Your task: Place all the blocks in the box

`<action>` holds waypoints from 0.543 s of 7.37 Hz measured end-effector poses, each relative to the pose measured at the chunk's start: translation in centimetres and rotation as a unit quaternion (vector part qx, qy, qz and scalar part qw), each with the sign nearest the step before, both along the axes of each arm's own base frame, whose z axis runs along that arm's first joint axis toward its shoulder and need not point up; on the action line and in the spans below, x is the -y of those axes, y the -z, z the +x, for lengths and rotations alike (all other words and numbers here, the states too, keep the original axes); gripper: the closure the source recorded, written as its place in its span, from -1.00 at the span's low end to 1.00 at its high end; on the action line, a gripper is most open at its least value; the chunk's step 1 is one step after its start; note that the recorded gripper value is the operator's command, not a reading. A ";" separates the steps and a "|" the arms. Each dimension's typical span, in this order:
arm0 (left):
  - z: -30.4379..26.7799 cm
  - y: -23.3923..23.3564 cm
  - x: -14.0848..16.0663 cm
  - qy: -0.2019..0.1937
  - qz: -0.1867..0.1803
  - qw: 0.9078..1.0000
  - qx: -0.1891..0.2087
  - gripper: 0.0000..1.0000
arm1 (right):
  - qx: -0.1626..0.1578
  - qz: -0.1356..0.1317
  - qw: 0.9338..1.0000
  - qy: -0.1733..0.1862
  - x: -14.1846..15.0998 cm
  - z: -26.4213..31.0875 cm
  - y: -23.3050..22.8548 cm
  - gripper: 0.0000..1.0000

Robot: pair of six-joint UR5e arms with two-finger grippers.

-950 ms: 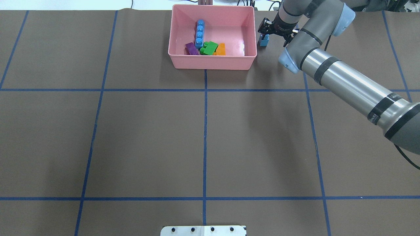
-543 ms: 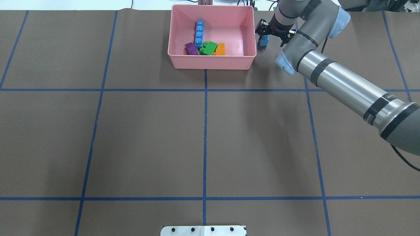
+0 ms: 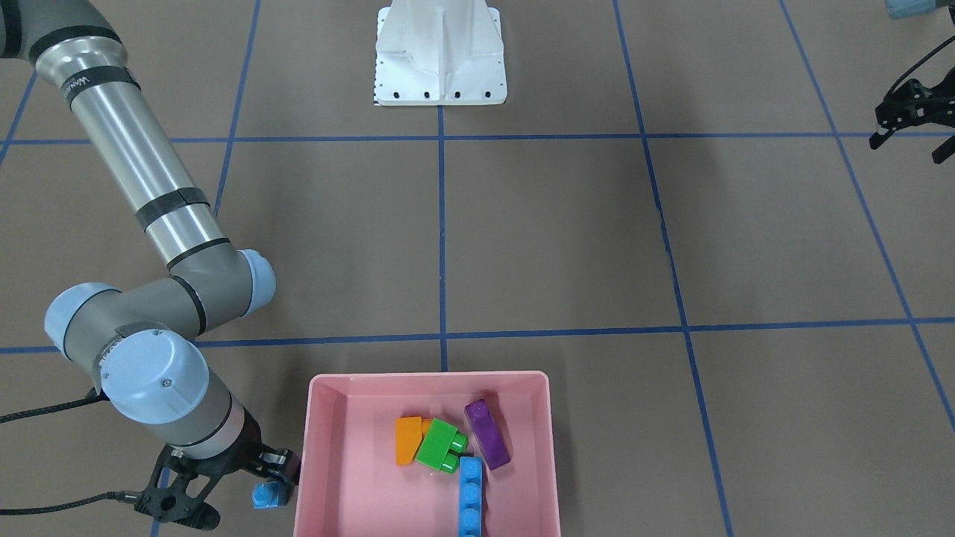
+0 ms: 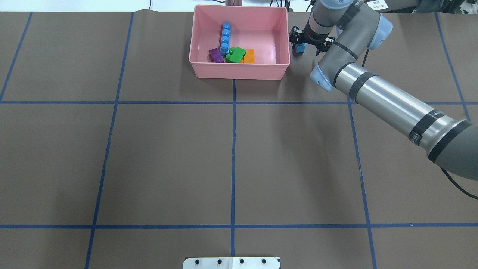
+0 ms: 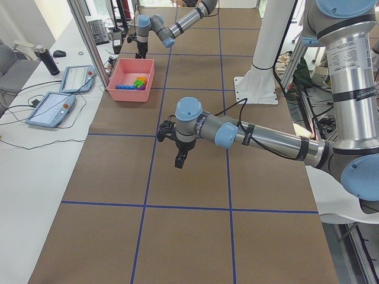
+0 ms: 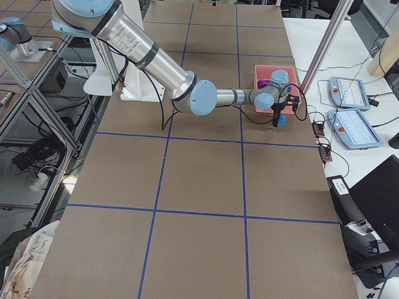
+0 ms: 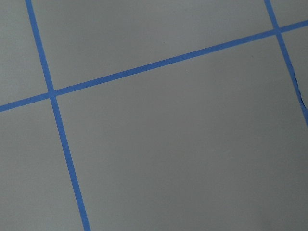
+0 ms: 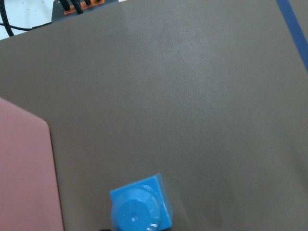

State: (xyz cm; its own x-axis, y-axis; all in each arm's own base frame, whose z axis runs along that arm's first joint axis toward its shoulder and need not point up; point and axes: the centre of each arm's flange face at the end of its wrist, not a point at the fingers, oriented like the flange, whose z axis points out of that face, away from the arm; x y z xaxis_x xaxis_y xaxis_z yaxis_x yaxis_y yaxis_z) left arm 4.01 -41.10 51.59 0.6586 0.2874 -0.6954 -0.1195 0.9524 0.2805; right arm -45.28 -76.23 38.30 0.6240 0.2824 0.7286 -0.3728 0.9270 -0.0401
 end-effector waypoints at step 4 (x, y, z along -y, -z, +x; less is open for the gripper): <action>-0.2 0.6 -0.5 0.001 0.005 1.000 -0.001 -1.00 | 0.002 0.003 1.000 -0.004 0.3 0.3 0.0 1.00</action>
